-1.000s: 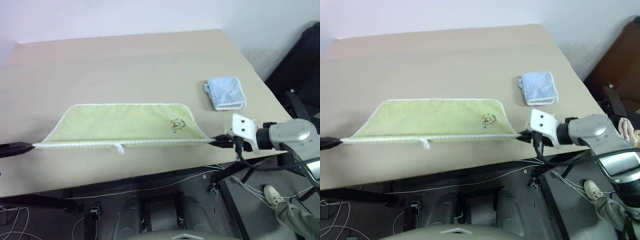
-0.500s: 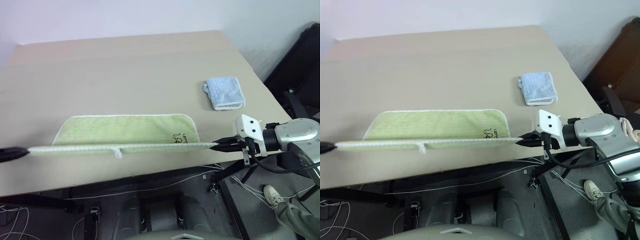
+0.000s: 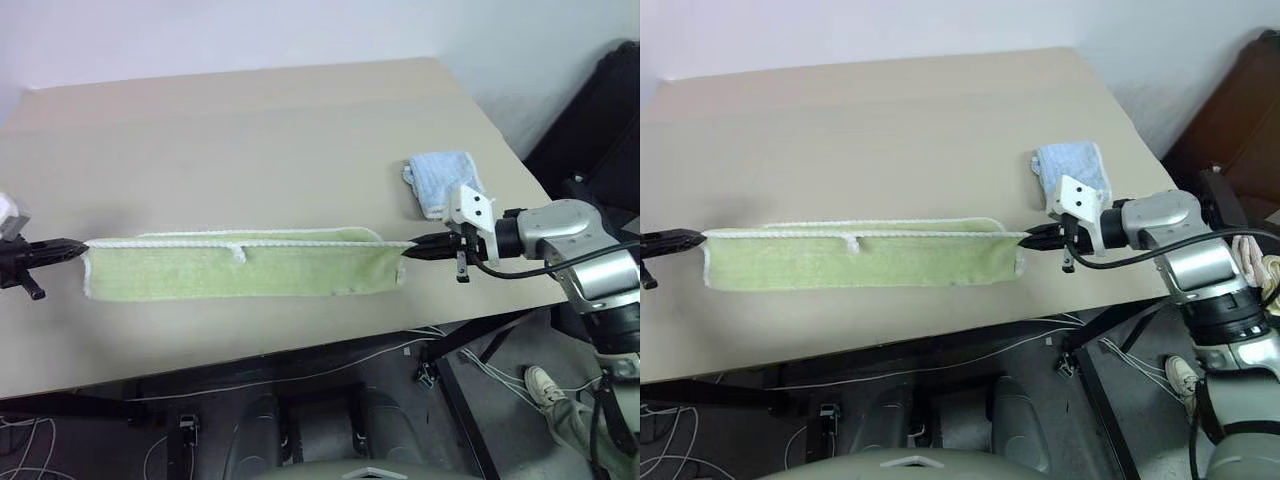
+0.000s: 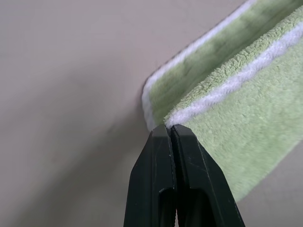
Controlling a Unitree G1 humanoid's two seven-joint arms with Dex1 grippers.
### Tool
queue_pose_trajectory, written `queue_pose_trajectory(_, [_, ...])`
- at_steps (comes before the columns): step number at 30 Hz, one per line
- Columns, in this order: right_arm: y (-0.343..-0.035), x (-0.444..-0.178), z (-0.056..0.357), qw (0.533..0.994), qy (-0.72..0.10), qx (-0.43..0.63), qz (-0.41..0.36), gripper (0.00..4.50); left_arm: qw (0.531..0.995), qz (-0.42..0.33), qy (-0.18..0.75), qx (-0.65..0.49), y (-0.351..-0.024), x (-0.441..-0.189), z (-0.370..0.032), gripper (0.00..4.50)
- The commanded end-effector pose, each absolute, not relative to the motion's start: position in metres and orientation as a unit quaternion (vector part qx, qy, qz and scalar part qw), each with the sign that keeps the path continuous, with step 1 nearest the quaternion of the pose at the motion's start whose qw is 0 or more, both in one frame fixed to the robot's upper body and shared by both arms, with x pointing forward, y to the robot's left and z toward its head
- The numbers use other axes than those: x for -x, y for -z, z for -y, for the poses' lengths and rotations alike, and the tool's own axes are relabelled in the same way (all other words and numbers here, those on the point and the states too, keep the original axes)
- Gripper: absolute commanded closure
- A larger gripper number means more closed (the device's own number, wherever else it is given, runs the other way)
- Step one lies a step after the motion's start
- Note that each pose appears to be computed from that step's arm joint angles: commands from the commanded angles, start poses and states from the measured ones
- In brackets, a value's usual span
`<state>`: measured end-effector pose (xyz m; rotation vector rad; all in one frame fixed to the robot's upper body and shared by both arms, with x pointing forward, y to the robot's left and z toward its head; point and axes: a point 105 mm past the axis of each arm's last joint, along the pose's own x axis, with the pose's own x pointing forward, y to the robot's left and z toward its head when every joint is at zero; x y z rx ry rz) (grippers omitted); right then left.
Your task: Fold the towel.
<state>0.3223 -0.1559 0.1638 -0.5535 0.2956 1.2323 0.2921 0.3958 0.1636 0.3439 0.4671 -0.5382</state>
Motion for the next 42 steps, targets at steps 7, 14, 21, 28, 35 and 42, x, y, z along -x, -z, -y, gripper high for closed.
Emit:
queue_pose_trajectory(7, [-0.167,-0.349,0.151,0.796,-0.542,0.24,-0.126,4.5,0.944,-0.181,0.223,-0.161,-0.162,-0.319,-0.393,4.47])
queue_pose_trajectory(14, [-0.166,-0.364,0.147,0.805,-0.533,0.237,-0.11,4.5,0.943,-0.178,0.227,-0.165,-0.151,-0.328,-0.384,4.47])
queue_pose_trajectory(21, [-0.152,-0.375,0.149,0.82,-0.512,0.224,-0.123,4.5,0.95,-0.17,0.215,-0.153,-0.148,-0.334,-0.383,4.47])
queue_pose_trajectory(28, [-0.16,-0.379,0.138,0.826,-0.517,0.213,-0.072,3.52,0.957,-0.168,0.186,-0.148,-0.145,-0.341,-0.386,2.56])
queue_pose_trajectory(35, [-0.166,-0.369,0.138,0.821,-0.537,0.179,-0.076,1.18,0.961,-0.152,0.181,-0.143,-0.153,-0.341,-0.388,0.22])
queue_pose_trajectory(42, [-0.17,-0.356,0.169,0.855,-0.482,0.12,-0.153,0.01,0.978,-0.037,0.142,-0.146,-0.203,-0.346,-0.394,0.0])
